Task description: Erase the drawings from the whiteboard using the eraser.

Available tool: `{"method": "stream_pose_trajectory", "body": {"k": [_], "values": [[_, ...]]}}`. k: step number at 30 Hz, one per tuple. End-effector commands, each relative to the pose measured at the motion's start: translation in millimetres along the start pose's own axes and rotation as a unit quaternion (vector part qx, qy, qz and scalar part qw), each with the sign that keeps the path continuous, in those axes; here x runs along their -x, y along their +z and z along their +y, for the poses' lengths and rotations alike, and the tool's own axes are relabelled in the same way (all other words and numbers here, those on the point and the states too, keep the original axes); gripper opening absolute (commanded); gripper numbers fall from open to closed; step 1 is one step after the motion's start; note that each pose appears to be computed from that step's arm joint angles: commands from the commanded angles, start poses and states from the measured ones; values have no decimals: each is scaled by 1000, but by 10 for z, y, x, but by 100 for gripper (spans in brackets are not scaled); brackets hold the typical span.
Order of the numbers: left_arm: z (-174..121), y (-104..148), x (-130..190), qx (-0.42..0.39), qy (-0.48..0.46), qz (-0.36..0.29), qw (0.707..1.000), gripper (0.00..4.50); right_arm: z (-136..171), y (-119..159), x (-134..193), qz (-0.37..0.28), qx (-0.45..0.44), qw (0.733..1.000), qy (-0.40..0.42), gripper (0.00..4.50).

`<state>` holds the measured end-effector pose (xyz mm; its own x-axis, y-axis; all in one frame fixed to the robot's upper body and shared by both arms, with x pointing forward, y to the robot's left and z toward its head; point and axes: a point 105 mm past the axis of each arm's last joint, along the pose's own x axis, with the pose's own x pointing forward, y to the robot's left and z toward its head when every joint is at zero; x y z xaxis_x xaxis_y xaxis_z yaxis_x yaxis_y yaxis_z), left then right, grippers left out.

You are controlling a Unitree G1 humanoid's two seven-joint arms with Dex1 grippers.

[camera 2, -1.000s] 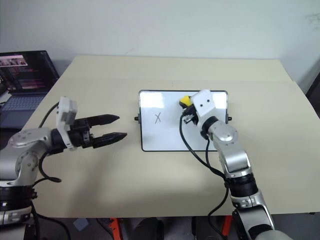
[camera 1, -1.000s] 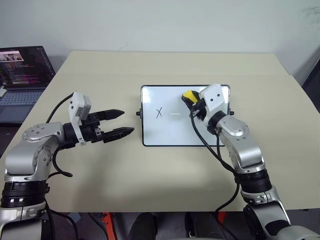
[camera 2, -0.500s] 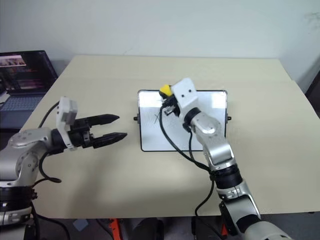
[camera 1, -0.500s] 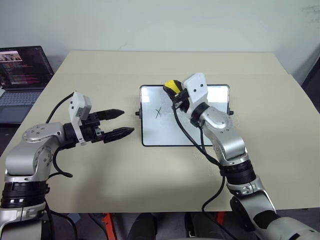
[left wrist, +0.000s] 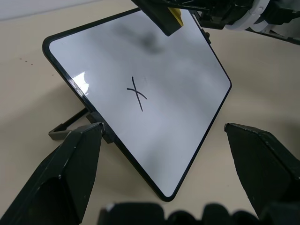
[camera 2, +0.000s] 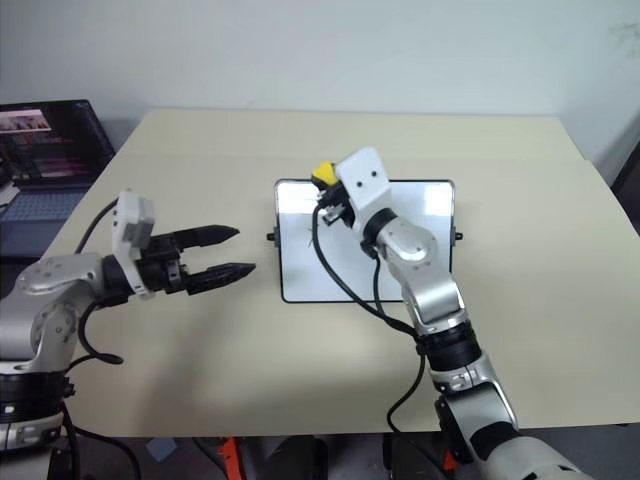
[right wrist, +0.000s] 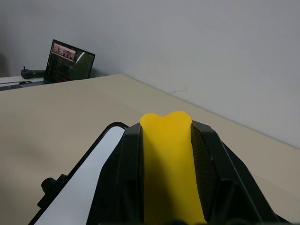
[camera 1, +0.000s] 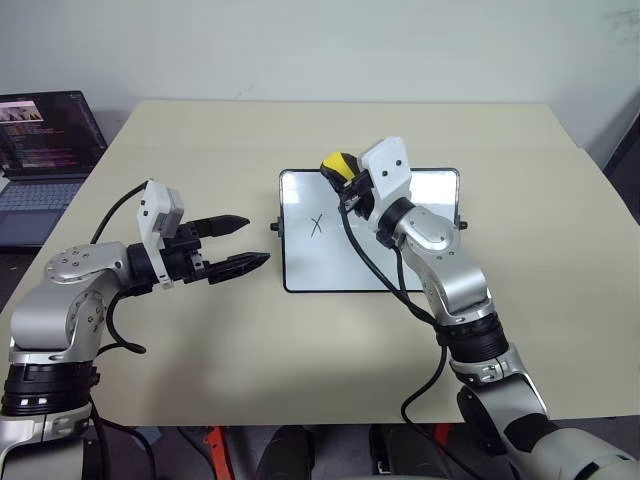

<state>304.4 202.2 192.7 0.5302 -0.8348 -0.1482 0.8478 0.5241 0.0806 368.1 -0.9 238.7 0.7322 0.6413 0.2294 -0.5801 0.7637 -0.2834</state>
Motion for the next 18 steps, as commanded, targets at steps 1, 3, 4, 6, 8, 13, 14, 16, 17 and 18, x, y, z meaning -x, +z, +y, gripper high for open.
{"method": "stream_pose_trajectory", "body": {"k": [1,3,4,6,8,13,14,16,17,18], "values": [[-19,101,5,-23,-4,-5,1000,450,58,175,-45,-36,8,999,10,110],[-17,99,6,-23,-4,-5,1000,450,85,152,-54,-35,10,999,15,110],[-17,98,6,-22,-5,-5,1000,450,97,133,-61,-33,11,999,16,110],[-18,99,2,-22,-6,-5,1000,450,128,96,-85,-29,15,999,22,110],[-17,98,1,-23,-7,-4,1000,450,156,78,-105,-28,17,999,26,110],[8,124,4,-28,-9,-3,1000,450,235,-2,-150,-17,34,998,41,110],[7,123,2,-28,-10,-3,1000,450,254,-41,-153,-12,38,998,45,110],[0,117,-2,-28,-12,-3,1000,450,315,-140,-162,5,53,997,60,110],[-3,115,-2,-28,-12,-3,1000,450,342,-184,-166,12,60,996,67,110],[-3,114,-3,-28,-12,-3,1000,450,358,-211,-169,17,65,995,71,110]]}}
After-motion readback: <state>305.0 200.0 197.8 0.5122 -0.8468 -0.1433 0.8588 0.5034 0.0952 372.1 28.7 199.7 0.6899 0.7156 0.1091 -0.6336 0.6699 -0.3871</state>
